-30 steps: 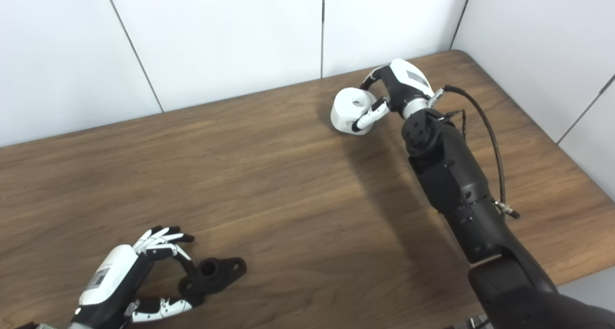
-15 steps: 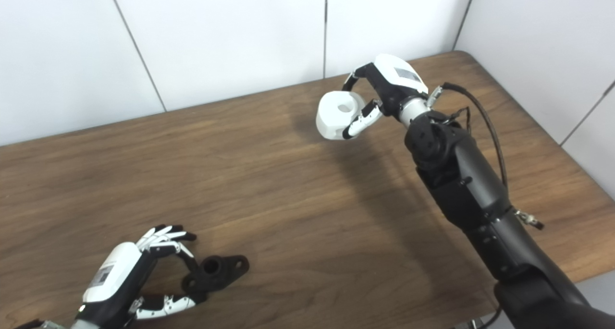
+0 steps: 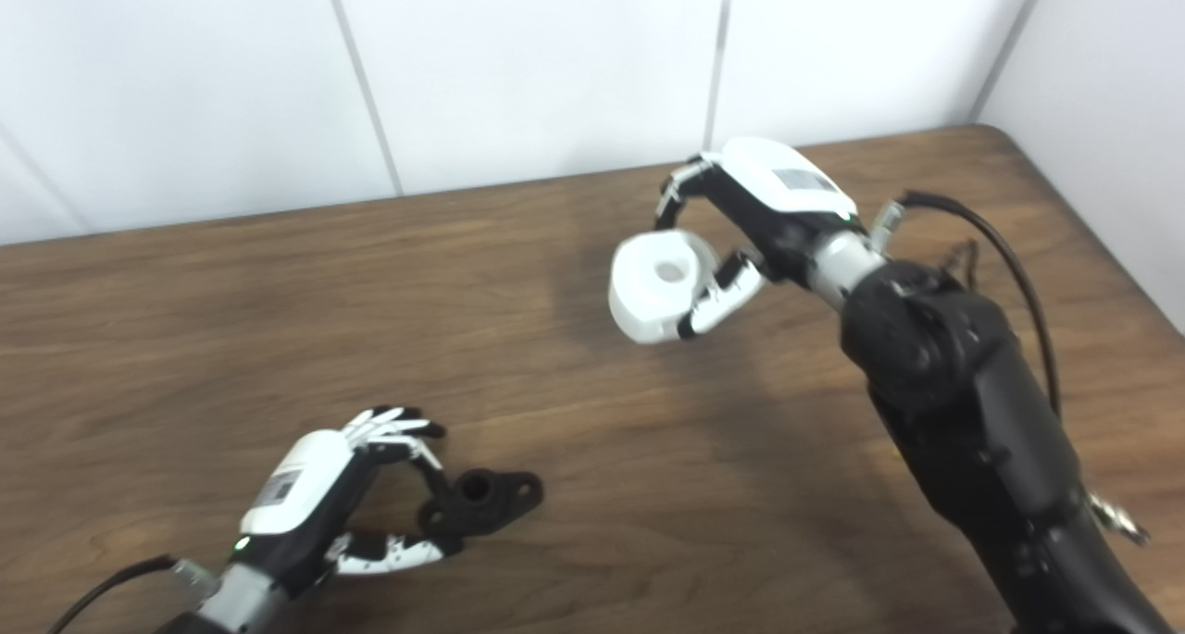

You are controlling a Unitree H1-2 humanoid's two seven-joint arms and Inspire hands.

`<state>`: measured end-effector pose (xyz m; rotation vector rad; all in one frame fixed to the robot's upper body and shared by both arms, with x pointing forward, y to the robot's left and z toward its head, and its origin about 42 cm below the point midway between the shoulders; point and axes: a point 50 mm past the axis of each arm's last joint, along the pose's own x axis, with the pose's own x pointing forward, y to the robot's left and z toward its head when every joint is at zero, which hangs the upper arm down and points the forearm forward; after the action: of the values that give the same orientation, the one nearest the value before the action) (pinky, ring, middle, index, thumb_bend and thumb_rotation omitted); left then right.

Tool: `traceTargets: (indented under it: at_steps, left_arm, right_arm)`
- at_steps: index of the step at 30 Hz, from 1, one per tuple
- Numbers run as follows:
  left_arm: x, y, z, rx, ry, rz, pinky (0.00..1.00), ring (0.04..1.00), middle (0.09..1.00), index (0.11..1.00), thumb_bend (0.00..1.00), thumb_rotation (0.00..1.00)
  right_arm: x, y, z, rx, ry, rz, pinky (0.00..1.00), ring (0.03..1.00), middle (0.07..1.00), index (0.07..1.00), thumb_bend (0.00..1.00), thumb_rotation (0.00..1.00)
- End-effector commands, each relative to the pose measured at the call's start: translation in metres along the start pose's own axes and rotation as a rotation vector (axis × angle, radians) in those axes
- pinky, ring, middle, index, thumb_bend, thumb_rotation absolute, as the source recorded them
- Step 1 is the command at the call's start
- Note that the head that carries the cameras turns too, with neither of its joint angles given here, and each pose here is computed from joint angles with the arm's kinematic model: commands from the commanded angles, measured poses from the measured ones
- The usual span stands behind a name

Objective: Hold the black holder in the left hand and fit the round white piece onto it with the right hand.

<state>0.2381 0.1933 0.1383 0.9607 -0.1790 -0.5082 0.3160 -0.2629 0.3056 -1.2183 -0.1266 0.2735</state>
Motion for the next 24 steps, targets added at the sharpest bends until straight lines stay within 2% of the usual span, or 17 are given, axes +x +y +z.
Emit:
traceTargets:
  at_steps: [1,24]
  left_arm:
    - [-0.001,-0.013,0.002,-0.016,0.024,-0.082,0.94,0.904,0.815,0.485,0.52,0.06]
    - [0.012,-0.013,0.018,-0.015,0.018,-0.069,0.93,0.903,0.811,0.485,0.52,0.06]
  right_arm:
    - [-0.007,-0.015,0.011,-0.021,-0.044,-0.045,0.87,0.933,0.830,0.484,0.52,0.14]
    - [-0.026,0.011,0.072,0.027,-0.238,0.076,0.93,0.935,0.838,0.482,0.53,0.14]
